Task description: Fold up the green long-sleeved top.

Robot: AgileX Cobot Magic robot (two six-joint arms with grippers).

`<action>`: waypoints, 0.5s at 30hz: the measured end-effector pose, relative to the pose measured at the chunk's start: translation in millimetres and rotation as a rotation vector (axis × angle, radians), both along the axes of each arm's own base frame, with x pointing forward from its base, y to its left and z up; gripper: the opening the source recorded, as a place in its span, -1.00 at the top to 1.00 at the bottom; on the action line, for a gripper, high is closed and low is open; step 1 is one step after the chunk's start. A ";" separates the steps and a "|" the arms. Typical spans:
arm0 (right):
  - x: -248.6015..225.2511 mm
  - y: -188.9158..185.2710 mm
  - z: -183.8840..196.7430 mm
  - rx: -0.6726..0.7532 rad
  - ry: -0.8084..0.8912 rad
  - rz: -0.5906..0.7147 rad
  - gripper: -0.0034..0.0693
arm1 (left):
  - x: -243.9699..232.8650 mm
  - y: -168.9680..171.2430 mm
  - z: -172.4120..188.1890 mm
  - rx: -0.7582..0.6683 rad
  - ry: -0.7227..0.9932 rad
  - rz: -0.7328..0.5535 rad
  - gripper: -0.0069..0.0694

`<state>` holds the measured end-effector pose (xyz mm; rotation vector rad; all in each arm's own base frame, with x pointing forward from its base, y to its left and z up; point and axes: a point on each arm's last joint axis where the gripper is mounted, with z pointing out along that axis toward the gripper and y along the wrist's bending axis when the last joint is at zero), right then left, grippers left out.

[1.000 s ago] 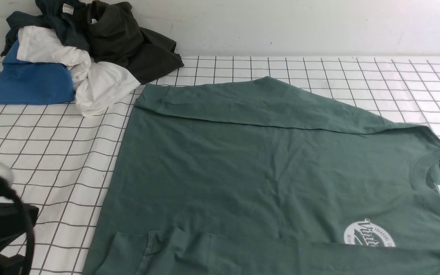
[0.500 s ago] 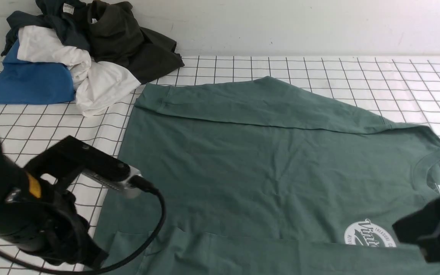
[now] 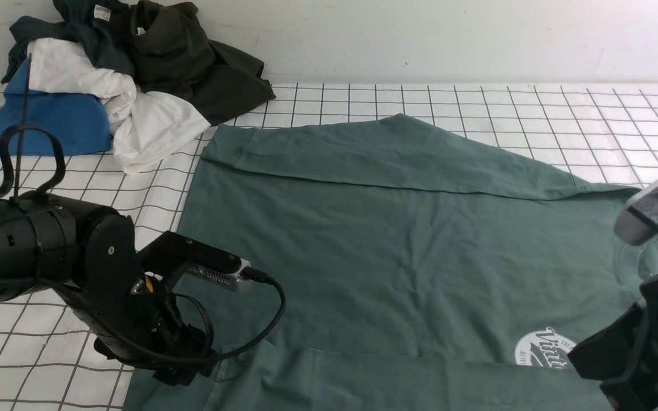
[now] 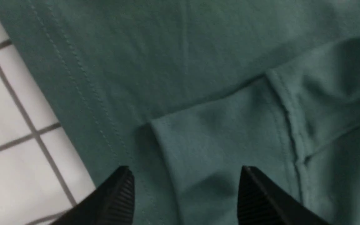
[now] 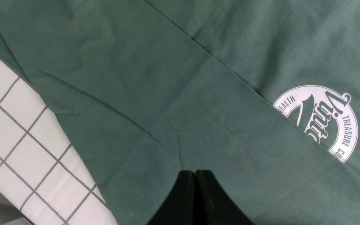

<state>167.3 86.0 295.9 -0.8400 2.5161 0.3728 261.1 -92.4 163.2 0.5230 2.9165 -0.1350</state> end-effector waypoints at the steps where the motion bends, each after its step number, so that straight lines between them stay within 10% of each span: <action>1: 0.3 0.1 0.2 0.001 -0.004 -0.001 0.95 | 1.6 1.2 -1.5 -0.001 -0.004 0.007 -0.27; 15: 4.5 0.4 2.1 0.012 -0.051 -0.015 0.95 | 10.7 -4.0 -12.3 -0.064 -0.004 0.042 -0.24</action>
